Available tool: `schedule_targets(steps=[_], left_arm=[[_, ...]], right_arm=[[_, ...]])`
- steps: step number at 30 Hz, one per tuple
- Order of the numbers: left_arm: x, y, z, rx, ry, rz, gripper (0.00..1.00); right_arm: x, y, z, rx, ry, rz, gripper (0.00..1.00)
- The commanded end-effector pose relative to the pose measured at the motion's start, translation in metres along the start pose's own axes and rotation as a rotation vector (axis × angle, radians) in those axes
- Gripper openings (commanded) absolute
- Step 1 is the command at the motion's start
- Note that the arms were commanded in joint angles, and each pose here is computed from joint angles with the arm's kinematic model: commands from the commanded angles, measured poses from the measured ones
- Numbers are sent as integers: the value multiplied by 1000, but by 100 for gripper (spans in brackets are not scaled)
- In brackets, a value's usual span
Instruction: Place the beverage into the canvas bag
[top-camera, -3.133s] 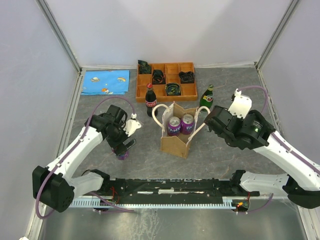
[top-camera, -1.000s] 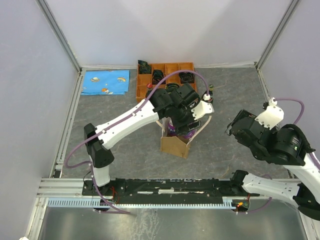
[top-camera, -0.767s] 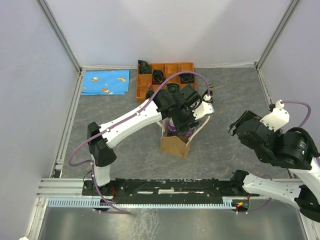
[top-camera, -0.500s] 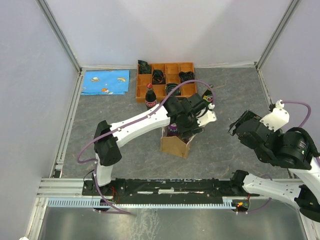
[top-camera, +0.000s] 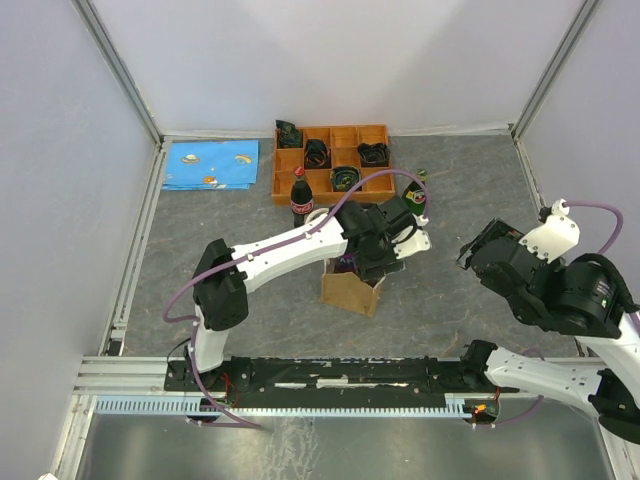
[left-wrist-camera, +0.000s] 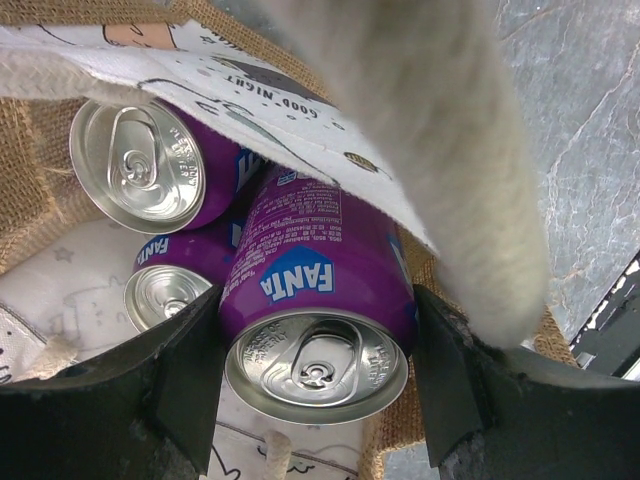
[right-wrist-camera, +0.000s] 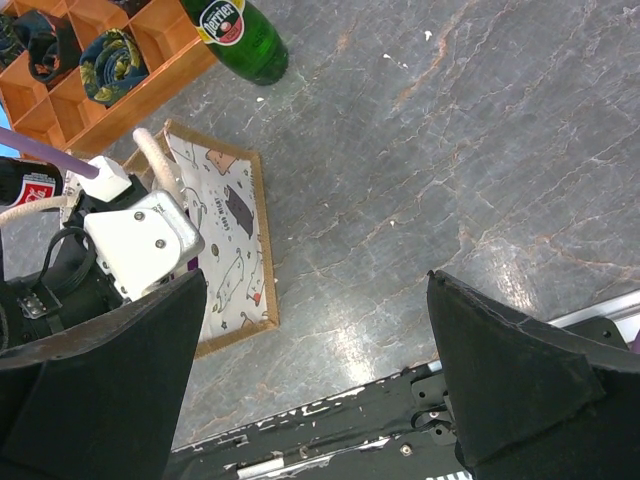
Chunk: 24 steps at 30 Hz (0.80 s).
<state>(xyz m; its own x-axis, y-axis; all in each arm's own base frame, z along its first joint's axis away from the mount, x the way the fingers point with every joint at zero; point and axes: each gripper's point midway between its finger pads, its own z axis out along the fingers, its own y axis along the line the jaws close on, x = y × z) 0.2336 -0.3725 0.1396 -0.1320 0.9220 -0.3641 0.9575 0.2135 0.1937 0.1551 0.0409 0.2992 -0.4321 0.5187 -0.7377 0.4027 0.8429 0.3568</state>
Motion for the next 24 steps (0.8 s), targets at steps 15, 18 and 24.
schedule_targets(steps=[15,18,24], left_arm=[[-26,34,18,-178,-120,15,3],[-28,35,20,-188,-130,3,6],[-30,32,24,-170,-139,-9,40]], right_arm=[[-7,-27,-4,95,-21,-84,99],[-7,-26,-4,94,-19,-83,99],[-6,-22,-3,94,-17,-88,99]])
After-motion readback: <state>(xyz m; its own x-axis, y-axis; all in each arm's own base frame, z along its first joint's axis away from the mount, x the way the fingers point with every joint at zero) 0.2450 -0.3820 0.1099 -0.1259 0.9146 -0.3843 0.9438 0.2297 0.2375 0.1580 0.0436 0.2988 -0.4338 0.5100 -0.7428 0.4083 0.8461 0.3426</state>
